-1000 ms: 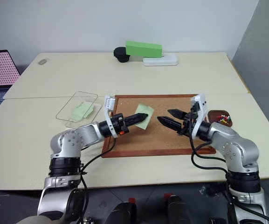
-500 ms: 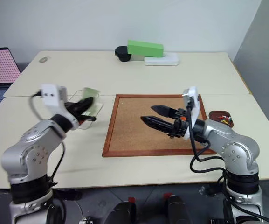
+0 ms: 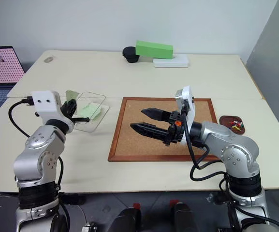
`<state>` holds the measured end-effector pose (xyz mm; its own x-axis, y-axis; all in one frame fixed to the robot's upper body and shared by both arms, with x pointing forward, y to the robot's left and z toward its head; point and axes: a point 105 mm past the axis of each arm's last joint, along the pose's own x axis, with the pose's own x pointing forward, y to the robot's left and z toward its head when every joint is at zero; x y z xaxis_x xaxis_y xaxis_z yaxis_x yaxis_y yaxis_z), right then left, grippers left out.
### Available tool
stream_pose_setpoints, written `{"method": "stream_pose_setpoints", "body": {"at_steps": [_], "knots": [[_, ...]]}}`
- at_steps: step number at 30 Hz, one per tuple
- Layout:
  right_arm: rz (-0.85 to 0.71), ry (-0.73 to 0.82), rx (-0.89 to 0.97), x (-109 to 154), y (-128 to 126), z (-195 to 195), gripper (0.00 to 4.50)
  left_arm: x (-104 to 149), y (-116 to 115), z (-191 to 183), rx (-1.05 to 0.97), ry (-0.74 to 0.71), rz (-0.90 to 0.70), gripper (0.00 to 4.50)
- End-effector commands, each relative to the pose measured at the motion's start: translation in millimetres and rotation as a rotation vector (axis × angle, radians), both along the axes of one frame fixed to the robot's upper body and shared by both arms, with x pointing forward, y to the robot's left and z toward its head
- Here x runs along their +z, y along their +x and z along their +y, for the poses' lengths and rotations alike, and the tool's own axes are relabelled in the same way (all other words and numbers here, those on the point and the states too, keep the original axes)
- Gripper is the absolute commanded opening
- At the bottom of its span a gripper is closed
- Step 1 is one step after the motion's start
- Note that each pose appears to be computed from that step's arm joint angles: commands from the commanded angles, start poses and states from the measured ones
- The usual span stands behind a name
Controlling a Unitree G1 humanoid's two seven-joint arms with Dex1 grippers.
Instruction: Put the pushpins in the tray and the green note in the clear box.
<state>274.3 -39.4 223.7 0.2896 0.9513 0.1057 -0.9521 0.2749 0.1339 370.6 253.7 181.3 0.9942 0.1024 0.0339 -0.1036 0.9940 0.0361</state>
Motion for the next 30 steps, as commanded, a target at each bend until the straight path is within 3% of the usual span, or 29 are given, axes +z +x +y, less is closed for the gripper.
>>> {"method": "stream_pose_setpoints", "body": {"at_steps": [1, 3, 14, 21, 25, 30], "knots": [[-0.168, -0.172, -0.127, -15.7, 18.4, -3.7, 3.88, 8.0, 12.7, 1.2, -0.002, 0.011, -0.048, 0.44], [-0.217, -0.225, -0.163, -23.5, 25.7, -5.0, 3.88, 5.7, 17.9, 1.5, -0.001, 0.014, -0.046, 0.83], [-0.261, -0.214, -0.195, -18.9, 34.8, -7.0, 3.88, -3.7, 38.8, -3.9, 0.014, -0.011, -0.031, 2.88], [-0.254, -0.221, -0.228, -19.6, 35.5, -14.1, 3.88, 11.6, 25.5, -31.0, -0.129, 0.049, -0.09, 4.13], [-0.235, -0.252, -0.373, -30.3, 46.1, -30.2, 3.88, 13.8, 0.7, -63.0, -0.286, 0.115, -0.101, 4.13], [-0.236, -0.282, -0.751, -50.2, 71.2, -63.2, 3.88, -21.2, -28.2, -104.7, -0.433, 0.089, -0.008, 4.13]]}}
